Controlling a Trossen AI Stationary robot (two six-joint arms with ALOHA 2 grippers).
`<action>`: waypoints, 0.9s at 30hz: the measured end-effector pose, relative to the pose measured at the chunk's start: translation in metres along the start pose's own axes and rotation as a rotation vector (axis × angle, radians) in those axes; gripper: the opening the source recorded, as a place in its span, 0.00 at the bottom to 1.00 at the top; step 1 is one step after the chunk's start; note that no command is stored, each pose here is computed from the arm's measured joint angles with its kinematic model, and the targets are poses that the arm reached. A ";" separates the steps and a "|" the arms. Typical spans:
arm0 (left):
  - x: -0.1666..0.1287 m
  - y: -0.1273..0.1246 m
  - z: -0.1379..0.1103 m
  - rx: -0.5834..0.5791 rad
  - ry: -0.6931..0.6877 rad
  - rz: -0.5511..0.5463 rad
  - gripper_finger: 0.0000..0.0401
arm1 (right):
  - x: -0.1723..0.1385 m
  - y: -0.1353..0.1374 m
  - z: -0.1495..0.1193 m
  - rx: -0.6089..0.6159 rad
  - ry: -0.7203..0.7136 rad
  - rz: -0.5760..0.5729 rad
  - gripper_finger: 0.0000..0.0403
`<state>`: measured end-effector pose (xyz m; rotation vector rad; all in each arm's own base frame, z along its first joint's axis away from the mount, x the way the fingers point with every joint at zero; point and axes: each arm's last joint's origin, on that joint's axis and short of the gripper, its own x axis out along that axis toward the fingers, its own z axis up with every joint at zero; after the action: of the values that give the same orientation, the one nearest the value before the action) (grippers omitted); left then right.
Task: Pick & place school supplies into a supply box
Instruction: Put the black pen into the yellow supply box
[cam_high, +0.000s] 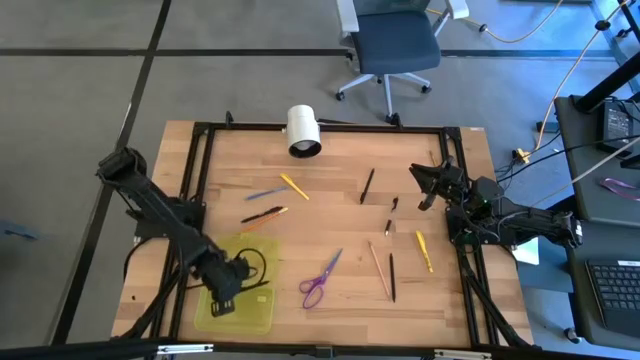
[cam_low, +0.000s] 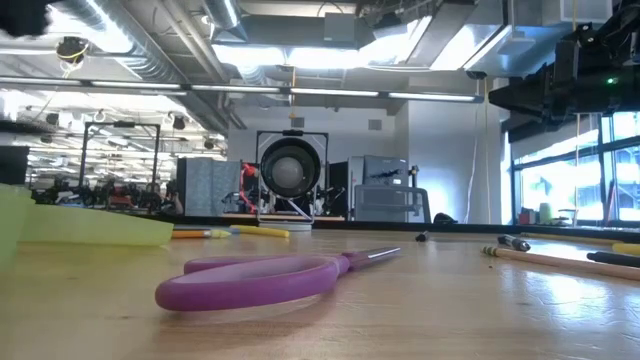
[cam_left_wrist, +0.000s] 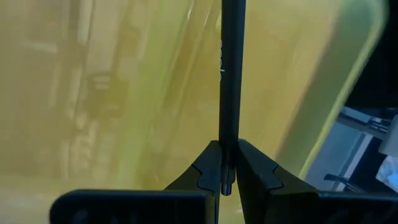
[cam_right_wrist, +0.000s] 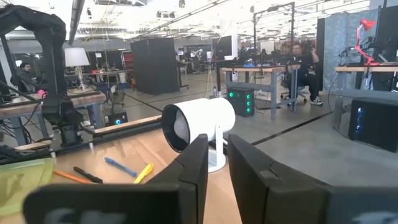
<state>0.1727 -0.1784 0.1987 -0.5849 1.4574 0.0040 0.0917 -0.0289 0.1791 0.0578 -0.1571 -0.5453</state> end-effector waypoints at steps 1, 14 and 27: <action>0.004 -0.002 -0.004 -0.019 0.011 0.012 0.06 | 0.000 0.000 0.000 0.000 0.000 0.000 0.17; 0.044 -0.003 -0.017 0.047 0.116 0.150 0.06 | 0.000 0.000 0.004 0.015 -0.044 0.002 0.17; 0.050 -0.002 -0.016 0.076 0.128 0.175 0.16 | 0.000 0.000 0.005 0.016 -0.051 0.003 0.17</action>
<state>0.1655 -0.2031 0.1524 -0.4000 1.6220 0.0490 0.0909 -0.0287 0.1841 0.0591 -0.2108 -0.5433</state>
